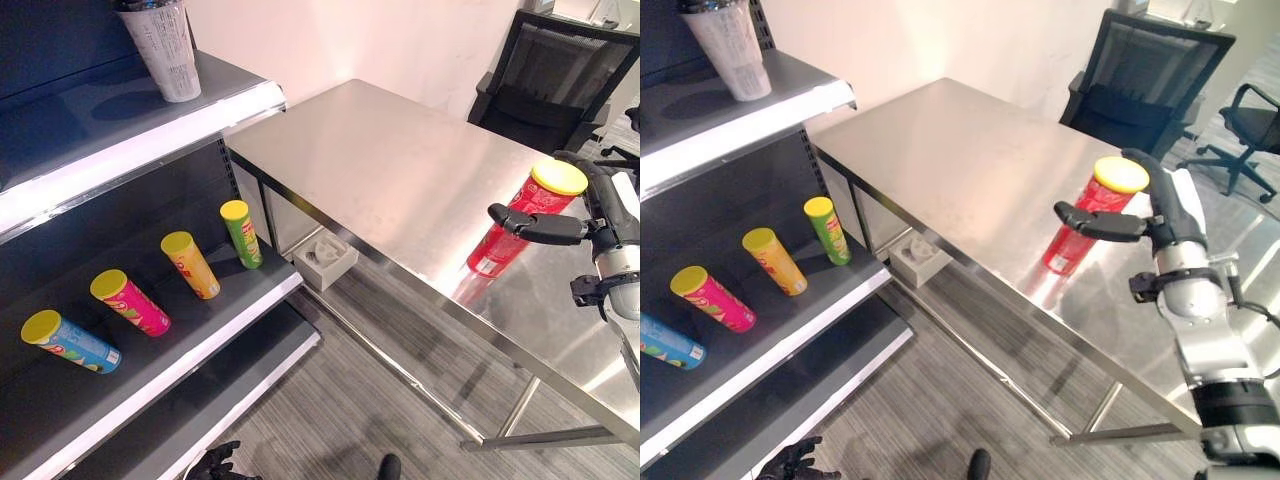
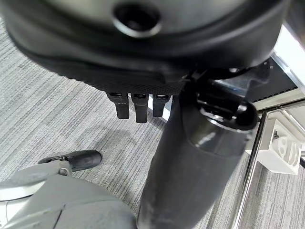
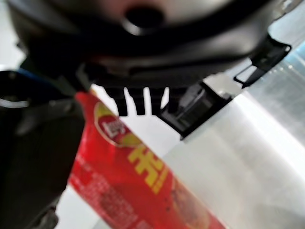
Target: Put the goods on the table back onto the shelves and tidy them up.
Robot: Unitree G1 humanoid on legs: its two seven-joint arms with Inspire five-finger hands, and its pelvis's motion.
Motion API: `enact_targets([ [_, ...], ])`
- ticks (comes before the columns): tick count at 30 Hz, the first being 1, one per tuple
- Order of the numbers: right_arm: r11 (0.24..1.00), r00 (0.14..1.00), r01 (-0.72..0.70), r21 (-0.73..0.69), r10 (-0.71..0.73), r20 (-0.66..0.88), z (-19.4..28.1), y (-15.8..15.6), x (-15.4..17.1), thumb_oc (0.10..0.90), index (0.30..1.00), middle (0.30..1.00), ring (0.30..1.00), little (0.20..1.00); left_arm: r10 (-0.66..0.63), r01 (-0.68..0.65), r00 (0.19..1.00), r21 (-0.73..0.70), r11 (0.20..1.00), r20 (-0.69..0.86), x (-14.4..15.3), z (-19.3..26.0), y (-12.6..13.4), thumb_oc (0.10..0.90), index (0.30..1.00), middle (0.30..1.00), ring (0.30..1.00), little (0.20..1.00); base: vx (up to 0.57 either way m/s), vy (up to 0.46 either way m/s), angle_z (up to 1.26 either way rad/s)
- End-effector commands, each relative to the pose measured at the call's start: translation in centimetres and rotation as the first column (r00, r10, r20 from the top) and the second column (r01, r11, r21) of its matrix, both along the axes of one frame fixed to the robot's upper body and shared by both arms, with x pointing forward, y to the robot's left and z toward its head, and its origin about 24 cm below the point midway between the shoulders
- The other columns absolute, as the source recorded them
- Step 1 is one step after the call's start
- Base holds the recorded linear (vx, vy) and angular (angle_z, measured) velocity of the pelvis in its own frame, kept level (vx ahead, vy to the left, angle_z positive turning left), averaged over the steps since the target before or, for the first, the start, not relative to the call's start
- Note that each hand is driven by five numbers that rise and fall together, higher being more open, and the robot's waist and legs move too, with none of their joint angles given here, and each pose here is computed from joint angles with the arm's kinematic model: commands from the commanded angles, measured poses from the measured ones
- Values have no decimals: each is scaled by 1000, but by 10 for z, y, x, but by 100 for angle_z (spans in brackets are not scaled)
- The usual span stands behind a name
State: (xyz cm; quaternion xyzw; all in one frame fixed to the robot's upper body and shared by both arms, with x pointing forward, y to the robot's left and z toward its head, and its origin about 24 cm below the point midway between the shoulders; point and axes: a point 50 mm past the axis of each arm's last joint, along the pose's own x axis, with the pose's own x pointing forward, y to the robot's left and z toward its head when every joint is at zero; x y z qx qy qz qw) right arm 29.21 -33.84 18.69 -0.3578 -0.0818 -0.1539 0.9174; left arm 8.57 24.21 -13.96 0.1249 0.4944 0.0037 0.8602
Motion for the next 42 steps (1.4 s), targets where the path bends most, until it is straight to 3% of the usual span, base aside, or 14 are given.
enact_targets([
  [1, 1000, 958, -17, -25, 23, 284, 67, 11, 8, 400, 300, 300, 300, 300, -87, 86, 996, 95, 992, 4, 7, 8, 21, 800, 900, 900, 900, 900, 0, 0, 0],
  [21, 993, 879, -84, -79, 111, 463, 108, 30, -4, 400, 300, 300, 300, 300, -88, 86, 996, 108, 990, 15, 10, 10, 26, 800, 900, 900, 900, 900, 0, 0, 0],
  [25, 990, 798, -131, -52, 137, 587, 120, 42, -15, 400, 300, 300, 300, 300, -73, 71, 997, 107, 992, 15, 9, 10, 26, 800, 900, 900, 900, 900, -3, 28, -1],
  [26, 988, 716, -142, -60, 145, 683, 127, 53, -29, 400, 300, 300, 300, 300, -52, 50, 999, 103, 993, 12, 7, 9, 26, 800, 900, 900, 900, 900, -23, 154, -4],
  [32, 982, 601, -166, -94, 177, 779, 132, 74, -49, 400, 300, 300, 300, 300, 12, -11, 1000, 104, 995, -2, -2, 6, 28, 800, 900, 900, 900, 900, -49, 117, -13],
  [37, 966, 606, -214, -142, 246, 756, 131, 90, -44, 400, 300, 300, 300, 300, 123, -124, 992, 120, 985, 15, -7, 8, 41, 800, 900, 900, 900, 900, -178, 31, -4],
  [42, 970, 624, -191, -151, 238, 745, 132, 82, -48, 400, 300, 300, 300, 300, 164, -168, 985, 98, 981, 46, -1, 11, 43, 800, 900, 900, 900, 900, -112, -159, 55],
])
